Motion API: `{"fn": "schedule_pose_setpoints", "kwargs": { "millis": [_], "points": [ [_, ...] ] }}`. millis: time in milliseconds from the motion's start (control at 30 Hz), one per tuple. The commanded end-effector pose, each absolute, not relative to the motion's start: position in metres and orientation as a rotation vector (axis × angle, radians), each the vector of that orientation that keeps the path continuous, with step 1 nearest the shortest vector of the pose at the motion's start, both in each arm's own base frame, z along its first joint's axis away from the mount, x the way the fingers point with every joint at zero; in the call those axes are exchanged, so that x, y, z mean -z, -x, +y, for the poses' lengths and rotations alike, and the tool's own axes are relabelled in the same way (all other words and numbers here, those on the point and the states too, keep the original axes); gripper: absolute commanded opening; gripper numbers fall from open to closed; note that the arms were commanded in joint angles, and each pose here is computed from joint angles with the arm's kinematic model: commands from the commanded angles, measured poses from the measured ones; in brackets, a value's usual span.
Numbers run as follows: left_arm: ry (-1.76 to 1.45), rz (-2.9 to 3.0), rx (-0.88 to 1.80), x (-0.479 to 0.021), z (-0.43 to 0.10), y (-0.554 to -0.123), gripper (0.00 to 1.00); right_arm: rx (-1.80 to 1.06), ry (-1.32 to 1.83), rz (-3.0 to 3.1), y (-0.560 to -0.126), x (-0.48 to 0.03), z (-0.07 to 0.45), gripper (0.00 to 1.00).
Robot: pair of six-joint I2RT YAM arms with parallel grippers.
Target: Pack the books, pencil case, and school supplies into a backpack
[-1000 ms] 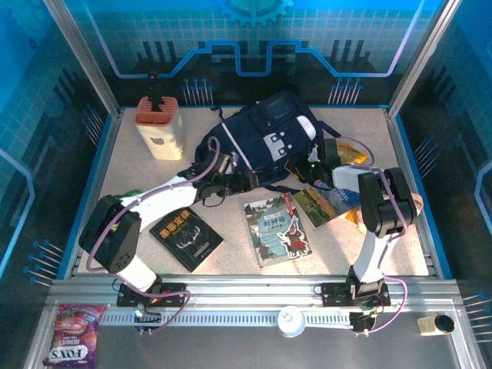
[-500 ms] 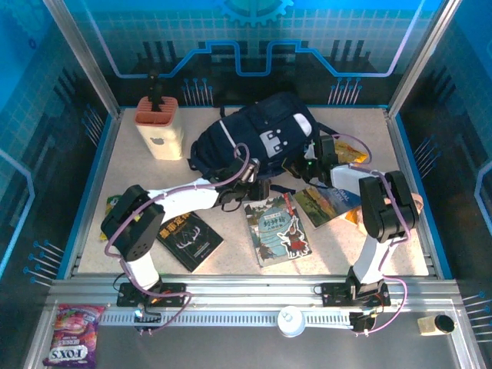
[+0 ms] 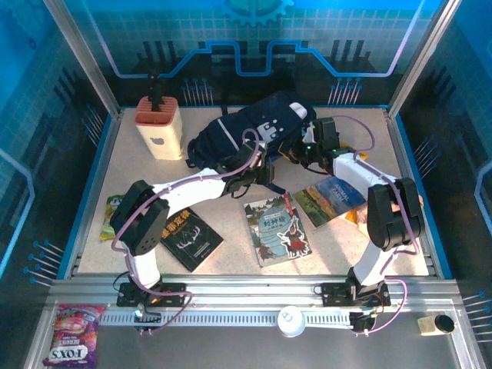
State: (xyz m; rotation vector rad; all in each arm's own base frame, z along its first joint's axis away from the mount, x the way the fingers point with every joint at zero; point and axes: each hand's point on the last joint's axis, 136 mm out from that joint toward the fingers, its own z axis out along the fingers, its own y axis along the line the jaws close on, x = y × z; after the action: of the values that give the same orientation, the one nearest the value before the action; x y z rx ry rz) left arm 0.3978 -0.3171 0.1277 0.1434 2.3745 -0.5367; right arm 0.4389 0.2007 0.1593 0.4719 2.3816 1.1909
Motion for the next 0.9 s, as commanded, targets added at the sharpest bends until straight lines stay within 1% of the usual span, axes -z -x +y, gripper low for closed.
{"fn": "schedule_pose_setpoints", "kwargs": {
  "millis": [0, 300, 567, 733, 867],
  "points": [
    [-0.086, 2.338, 0.502, -0.134, -0.319, -0.411, 0.44, -1.288, -0.35, 2.311, -0.441, -0.203, 0.218, 0.11],
    [-0.028, 2.275, 0.499, -0.143, -0.323, -0.428, 0.33, -1.309, -0.333, 2.305, -0.442, -0.211, 0.224, 0.12],
    [-0.032, 2.243, 0.48, -0.151, -0.326, -0.436, 0.33, -1.319, -0.314, 2.316, -0.439, -0.212, 0.23, 0.12],
    [-0.047, 2.234, 0.468, -0.152, -0.328, -0.439, 0.3, -1.32, -0.303, 2.32, -0.437, -0.212, 0.231, 0.12],
    [-0.06, 2.224, 0.44, -0.153, -0.327, -0.443, 0.31, -1.321, -0.3, 2.324, -0.436, -0.211, 0.232, 0.12]
  ]
}}
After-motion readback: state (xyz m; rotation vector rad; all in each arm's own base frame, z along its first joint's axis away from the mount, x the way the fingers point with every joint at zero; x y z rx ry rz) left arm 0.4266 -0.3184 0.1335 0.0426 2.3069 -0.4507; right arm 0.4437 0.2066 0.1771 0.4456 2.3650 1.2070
